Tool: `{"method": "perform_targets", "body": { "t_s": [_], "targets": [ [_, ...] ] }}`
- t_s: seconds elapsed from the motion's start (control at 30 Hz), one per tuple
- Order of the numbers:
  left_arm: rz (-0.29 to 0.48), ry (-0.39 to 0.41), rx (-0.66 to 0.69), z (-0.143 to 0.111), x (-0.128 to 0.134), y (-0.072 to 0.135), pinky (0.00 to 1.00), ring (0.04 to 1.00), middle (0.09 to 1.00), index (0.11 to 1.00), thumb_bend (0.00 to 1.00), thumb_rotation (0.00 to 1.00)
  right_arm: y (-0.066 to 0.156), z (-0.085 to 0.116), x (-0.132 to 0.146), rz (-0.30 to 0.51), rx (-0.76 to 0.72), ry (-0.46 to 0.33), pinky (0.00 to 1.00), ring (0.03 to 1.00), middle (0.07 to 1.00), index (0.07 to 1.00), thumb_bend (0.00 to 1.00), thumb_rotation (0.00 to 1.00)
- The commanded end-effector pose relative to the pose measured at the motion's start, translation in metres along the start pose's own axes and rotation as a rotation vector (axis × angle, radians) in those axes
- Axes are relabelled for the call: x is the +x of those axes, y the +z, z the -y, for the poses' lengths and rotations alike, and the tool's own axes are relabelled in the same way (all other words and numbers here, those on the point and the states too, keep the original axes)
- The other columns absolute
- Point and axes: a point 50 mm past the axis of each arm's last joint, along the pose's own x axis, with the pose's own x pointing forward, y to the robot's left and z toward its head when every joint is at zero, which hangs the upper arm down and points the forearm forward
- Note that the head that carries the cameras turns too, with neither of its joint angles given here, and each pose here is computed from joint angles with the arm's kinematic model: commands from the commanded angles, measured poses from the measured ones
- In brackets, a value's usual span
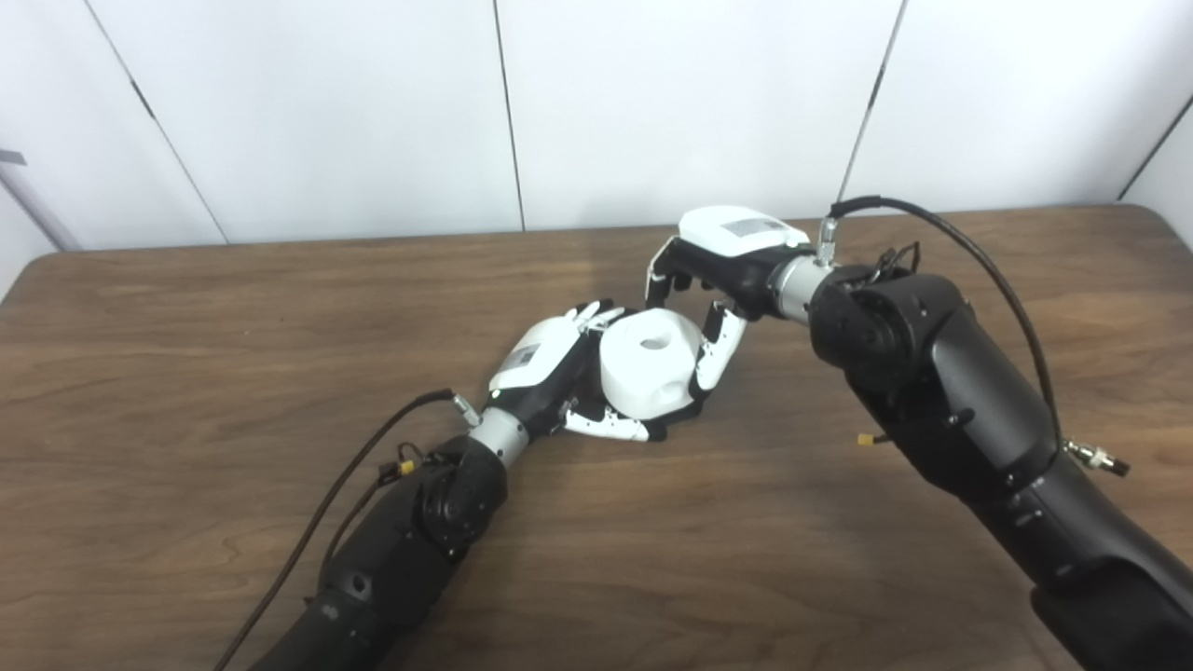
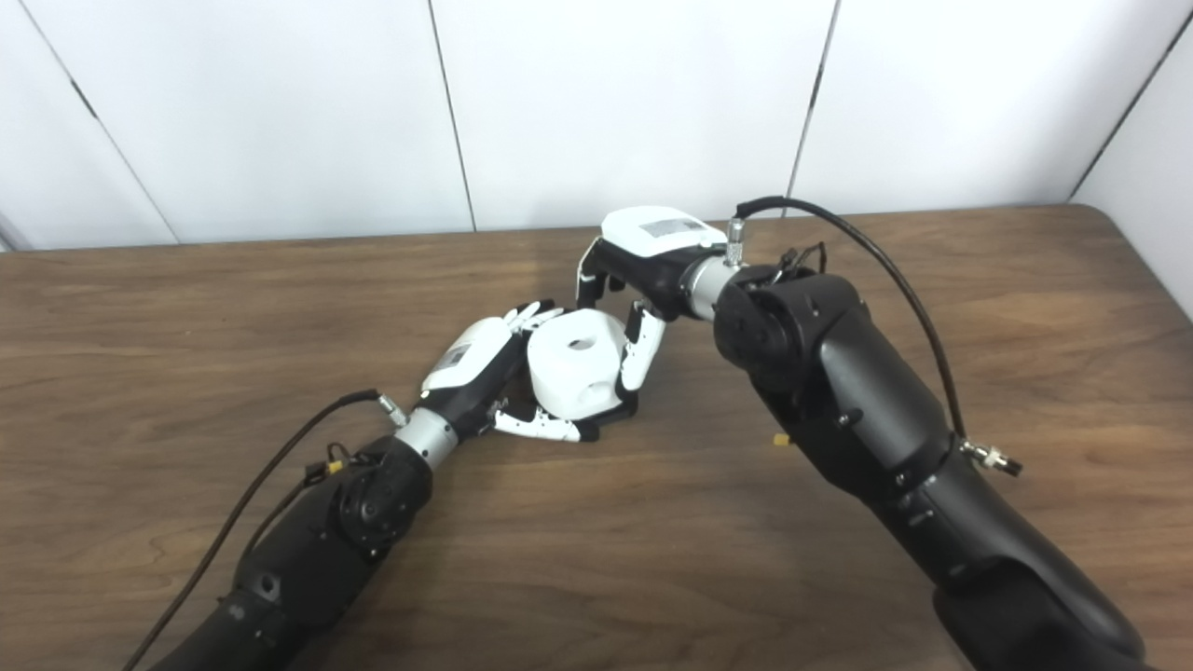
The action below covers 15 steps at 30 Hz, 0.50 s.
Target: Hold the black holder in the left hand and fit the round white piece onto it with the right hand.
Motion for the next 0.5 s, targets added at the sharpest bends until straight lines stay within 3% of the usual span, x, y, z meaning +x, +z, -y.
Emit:
{"method": "perform_targets", "body": {
  "t_s": [0.0,0.23,0.27,0.33,0.4,0.47],
  "targets": [
    [-0.090,-0.210,-0.021,0.0497,-0.0190,-0.0104,1.00,1.000,0.919,0.480,0.52,0.06,0.0000,0.0120,-0.0017,0.011,-0.022,-0.032,0.69,0.750,0.721,0.484,0.52,0.13],
    [-0.090,-0.212,-0.020,0.0504,-0.0186,-0.0110,1.00,1.000,0.919,0.480,0.52,0.06,0.0017,0.0142,-0.0026,0.008,0.009,-0.034,0.66,0.745,0.734,0.489,0.52,0.15],
    [-0.090,-0.213,-0.021,0.0507,-0.0188,-0.0113,1.00,1.000,0.919,0.480,0.52,0.06,0.0027,0.0150,-0.0034,0.011,0.009,-0.027,0.66,0.751,0.748,0.595,0.71,0.22],
    [-0.092,-0.215,-0.020,0.0512,-0.0193,-0.0115,1.00,1.000,0.918,0.480,0.52,0.06,0.0041,0.0158,-0.0049,0.020,0.006,-0.018,0.65,0.773,0.817,0.814,0.88,0.31],
    [-0.094,-0.219,-0.014,0.0513,-0.0192,-0.0115,0.99,1.000,0.918,0.480,0.52,0.06,0.0044,0.0157,-0.0060,0.022,0.004,-0.018,0.64,0.796,0.880,0.942,0.96,0.35],
    [-0.095,-0.221,-0.012,0.0513,-0.0191,-0.0116,1.00,1.000,0.916,0.480,0.52,0.06,0.0043,0.0155,-0.0062,0.021,0.003,-0.018,0.63,0.813,0.914,0.982,0.98,0.36]
  ]
}}
